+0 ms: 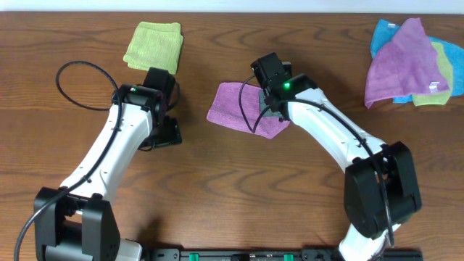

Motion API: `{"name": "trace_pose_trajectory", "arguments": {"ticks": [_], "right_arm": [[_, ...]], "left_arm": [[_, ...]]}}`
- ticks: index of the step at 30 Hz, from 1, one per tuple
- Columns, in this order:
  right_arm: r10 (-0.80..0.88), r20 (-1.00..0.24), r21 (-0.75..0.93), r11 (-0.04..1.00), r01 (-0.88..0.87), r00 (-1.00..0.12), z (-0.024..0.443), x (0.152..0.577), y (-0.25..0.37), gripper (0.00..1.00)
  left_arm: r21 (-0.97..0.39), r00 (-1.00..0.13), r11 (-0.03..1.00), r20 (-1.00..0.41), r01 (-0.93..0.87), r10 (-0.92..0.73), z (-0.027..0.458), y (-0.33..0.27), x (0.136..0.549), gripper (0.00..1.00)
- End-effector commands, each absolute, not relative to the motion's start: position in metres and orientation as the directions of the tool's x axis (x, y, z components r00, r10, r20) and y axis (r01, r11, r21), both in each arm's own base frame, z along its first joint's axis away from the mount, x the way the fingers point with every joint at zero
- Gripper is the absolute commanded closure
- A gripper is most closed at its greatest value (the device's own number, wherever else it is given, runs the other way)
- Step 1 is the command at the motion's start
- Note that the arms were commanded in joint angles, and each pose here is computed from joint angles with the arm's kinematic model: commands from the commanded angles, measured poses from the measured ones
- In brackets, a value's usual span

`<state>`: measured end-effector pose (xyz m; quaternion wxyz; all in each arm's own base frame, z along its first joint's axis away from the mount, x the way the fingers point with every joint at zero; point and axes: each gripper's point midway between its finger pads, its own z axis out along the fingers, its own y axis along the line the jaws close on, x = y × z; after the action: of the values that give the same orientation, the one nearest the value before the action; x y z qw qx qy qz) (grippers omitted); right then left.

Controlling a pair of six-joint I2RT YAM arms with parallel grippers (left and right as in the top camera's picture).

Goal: Fold the cloth

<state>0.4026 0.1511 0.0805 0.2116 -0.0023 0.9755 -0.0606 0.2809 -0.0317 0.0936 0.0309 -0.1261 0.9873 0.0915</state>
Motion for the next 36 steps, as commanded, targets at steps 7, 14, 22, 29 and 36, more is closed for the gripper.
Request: {"name": "trace_pose_trajectory", "arguments": {"ticks": [7,14,22,29,36], "right_arm": [[0.001,-0.531,0.003,1.000,-0.001,-0.847,0.110,0.426,0.181,0.98],[0.013,-0.610,0.086,0.995,-0.050,-0.792,0.124,0.441,0.211,0.98],[0.018,-0.631,0.139,0.986,-0.090,-0.776,0.130,0.437,0.240,0.98],[0.020,-0.638,0.164,0.980,-0.110,-0.770,0.128,0.427,0.268,0.98],[-0.035,-0.609,0.140,0.979,-0.151,-0.792,0.096,0.417,0.291,0.98]], "left_arm": [[0.188,-0.969,0.953,-0.104,-0.239,-0.222,0.103,-0.023,0.275,0.05],[0.201,-0.970,0.949,-0.090,-0.241,-0.227,0.104,-0.018,0.270,0.05],[0.202,-0.970,0.949,-0.087,-0.241,-0.227,0.104,-0.018,0.269,0.05],[0.203,-0.971,0.950,-0.079,-0.239,-0.227,0.104,-0.018,0.267,0.05],[0.210,-0.972,0.949,-0.066,-0.236,-0.227,0.104,-0.017,0.264,0.05]]}}
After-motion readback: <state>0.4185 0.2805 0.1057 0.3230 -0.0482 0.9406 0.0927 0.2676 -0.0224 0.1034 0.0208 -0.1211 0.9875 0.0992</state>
